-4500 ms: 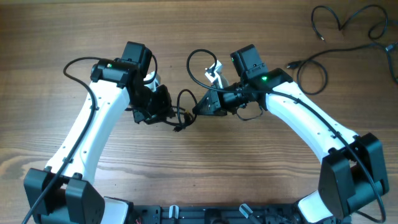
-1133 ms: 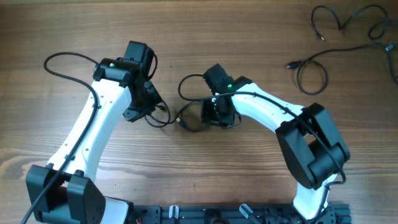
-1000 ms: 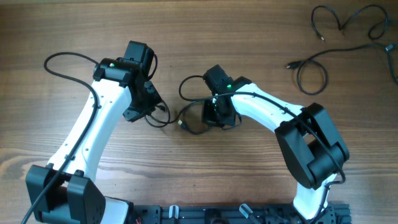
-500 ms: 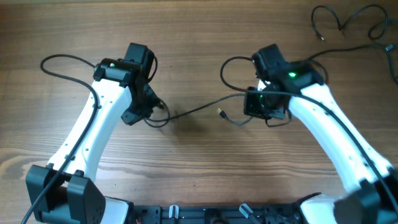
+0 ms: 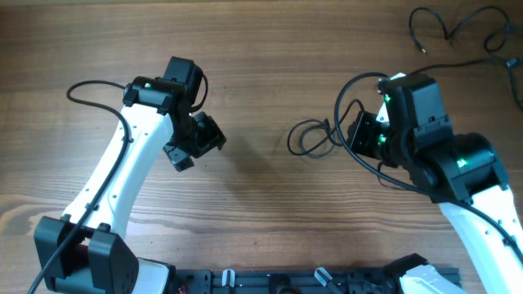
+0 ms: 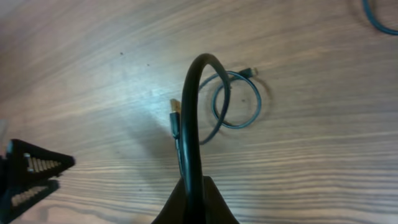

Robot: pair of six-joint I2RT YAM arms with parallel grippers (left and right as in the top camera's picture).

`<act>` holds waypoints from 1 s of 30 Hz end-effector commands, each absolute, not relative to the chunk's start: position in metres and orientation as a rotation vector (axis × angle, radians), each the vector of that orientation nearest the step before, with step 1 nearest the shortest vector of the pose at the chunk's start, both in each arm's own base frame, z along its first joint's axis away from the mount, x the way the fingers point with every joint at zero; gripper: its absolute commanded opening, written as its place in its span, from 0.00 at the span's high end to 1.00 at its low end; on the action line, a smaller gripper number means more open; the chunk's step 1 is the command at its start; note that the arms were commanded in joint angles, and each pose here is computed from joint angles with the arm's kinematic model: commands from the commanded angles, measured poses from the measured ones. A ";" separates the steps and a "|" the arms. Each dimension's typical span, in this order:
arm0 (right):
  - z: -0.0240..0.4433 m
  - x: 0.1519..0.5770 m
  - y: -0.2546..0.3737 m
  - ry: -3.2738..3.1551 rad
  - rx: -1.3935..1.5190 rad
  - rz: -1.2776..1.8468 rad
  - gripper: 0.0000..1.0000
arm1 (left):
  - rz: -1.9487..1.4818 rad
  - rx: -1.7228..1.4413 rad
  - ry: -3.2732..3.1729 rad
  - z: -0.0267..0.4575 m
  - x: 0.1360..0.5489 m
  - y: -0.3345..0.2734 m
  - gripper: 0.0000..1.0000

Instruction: Untangle cables

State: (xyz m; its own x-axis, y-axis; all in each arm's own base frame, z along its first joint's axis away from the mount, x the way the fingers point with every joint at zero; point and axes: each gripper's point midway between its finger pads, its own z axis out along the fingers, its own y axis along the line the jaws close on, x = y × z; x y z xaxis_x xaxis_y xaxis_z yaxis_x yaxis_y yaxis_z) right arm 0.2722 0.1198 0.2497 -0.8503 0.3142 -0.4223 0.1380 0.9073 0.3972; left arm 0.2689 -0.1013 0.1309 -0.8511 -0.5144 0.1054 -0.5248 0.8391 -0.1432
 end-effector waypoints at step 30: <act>0.208 0.277 0.068 2.631 0.701 0.047 0.96 | 0.314 0.892 -3.024 0.130 0.295 -0.095 0.29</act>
